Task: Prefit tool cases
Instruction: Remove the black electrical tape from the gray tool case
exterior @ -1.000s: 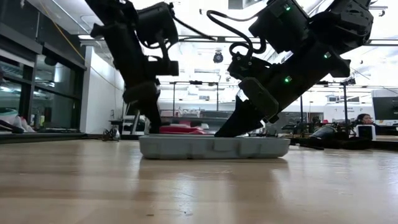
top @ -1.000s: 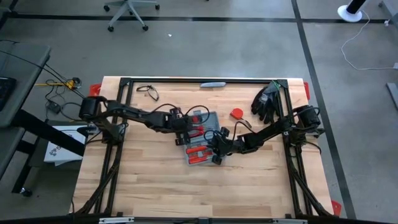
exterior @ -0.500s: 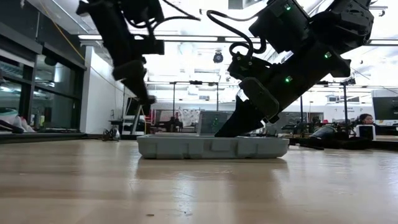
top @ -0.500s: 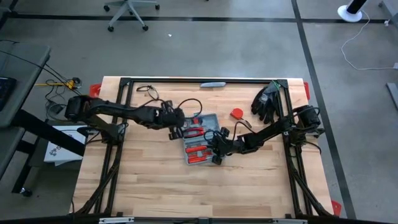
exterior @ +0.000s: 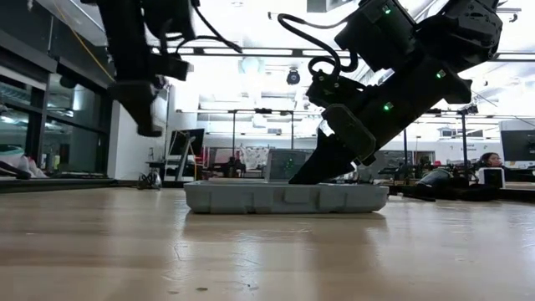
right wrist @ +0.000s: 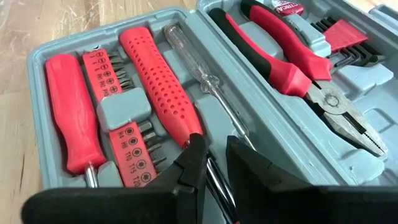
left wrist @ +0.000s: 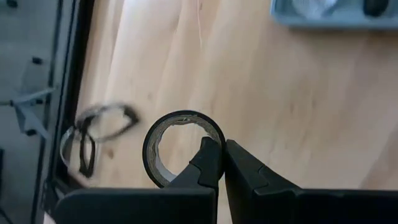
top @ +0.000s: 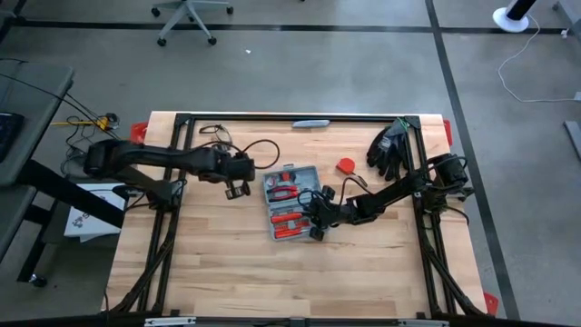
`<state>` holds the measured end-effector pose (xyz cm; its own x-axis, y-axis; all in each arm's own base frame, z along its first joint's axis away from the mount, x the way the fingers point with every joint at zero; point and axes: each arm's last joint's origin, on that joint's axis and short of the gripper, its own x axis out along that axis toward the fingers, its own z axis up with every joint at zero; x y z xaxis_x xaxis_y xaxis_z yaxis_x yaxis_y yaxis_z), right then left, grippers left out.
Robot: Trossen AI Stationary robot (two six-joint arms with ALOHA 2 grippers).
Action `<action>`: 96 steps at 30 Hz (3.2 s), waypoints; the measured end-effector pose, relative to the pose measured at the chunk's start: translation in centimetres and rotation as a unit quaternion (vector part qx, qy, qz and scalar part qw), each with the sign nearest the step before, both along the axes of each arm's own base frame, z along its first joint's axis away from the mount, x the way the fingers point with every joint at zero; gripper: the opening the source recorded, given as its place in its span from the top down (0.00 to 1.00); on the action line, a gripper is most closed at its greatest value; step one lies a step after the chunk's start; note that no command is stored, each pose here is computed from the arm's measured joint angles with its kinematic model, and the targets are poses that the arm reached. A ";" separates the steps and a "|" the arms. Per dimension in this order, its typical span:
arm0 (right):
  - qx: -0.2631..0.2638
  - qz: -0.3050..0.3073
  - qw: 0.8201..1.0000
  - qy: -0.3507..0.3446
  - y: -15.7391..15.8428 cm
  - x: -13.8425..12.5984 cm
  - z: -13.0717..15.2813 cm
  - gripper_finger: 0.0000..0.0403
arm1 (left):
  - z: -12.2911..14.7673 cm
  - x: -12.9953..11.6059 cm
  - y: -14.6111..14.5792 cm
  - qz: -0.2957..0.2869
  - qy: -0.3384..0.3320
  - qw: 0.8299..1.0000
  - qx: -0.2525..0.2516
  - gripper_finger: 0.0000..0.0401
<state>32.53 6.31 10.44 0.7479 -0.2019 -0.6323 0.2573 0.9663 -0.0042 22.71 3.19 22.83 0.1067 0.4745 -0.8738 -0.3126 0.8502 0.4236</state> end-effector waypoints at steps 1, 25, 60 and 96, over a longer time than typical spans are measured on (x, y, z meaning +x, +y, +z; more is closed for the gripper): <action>0.002 -0.002 1.000 0.000 0.0 0.0 0.0 0.86 | 0.4 -0.5 0.0 0.004 -0.002 1.000 -0.001 1.00; 0.005 -0.007 1.000 0.000 0.0 0.0 0.0 0.86 | 6.1 -6.0 -0.1 0.100 -0.180 0.977 0.049 0.93; 0.007 -0.005 1.000 0.000 0.0 0.0 0.0 0.86 | 3.6 -6.3 -0.1 0.104 -0.148 0.982 0.048 0.92; 0.006 -0.007 1.000 0.000 0.0 0.0 0.0 0.86 | 3.3 -6.6 1.4 0.145 -0.151 0.977 -0.030 0.61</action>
